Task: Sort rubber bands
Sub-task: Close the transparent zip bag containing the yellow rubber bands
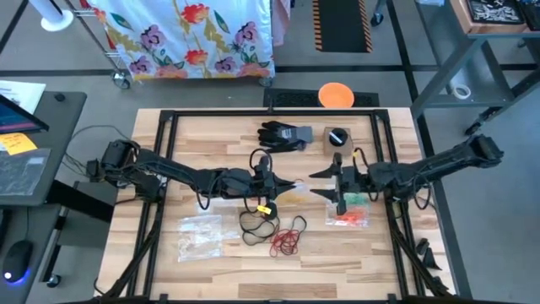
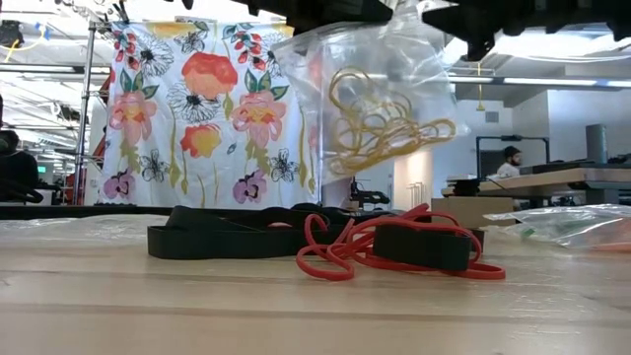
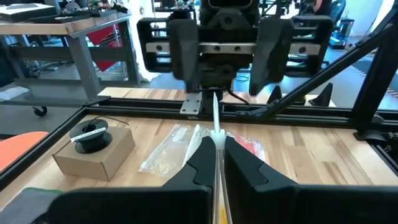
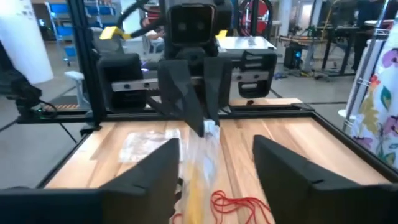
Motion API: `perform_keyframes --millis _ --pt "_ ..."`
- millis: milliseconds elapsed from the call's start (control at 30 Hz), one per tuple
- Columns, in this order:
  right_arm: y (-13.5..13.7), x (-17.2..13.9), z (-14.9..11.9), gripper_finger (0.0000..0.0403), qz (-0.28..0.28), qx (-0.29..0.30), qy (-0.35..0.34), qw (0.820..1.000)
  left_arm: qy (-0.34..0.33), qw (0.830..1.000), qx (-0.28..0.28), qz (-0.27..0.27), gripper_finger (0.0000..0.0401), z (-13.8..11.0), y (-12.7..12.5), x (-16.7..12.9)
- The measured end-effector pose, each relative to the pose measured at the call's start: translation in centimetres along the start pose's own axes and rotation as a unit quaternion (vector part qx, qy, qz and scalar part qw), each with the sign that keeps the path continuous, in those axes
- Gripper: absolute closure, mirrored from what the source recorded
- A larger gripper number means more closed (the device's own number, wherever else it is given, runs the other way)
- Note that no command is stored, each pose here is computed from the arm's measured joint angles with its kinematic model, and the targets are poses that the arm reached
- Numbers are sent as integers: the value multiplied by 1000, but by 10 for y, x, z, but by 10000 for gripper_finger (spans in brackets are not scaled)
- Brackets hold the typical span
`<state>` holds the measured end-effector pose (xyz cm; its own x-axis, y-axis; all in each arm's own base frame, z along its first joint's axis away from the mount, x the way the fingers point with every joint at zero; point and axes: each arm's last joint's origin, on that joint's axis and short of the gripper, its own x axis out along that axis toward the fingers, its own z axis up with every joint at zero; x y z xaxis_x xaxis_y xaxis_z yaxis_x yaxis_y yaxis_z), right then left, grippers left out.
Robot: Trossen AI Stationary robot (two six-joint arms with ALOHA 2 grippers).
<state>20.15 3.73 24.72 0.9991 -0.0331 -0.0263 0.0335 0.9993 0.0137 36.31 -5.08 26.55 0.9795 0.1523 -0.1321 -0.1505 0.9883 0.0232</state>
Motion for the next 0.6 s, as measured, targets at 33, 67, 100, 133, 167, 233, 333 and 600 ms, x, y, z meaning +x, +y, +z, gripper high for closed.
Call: perform_keyframes --millis 33,67,100,133,167,233,333,600 --pt "0 3 0 182 -3 2 3 1000 0 1000 0 0 395 0 0 0" --pt "0 5 -1 172 -4 1 7 1000 0 1000 0 0 395 0 0 0" --pt "-1 8 -2 165 -7 0 13 1000 1 1000 0 0 395 0 0 0" --pt "-1 11 -3 160 -8 -1 18 1000 0 1000 0 0 395 0 0 0" --pt "-1 14 -3 157 -10 -2 21 1000 0 1000 0 0 395 0 0 0" --pt "1 19 -4 155 -10 -3 24 1000 0 1000 0 -1 395 0 0 0" --pt "2 26 -3 160 -10 -7 22 1000 1 1000 -1 -1 395 0 0 0" --pt "3 31 -2 249 -12 -19 23 999 2 1000 -1 -1 395 0 0 0"
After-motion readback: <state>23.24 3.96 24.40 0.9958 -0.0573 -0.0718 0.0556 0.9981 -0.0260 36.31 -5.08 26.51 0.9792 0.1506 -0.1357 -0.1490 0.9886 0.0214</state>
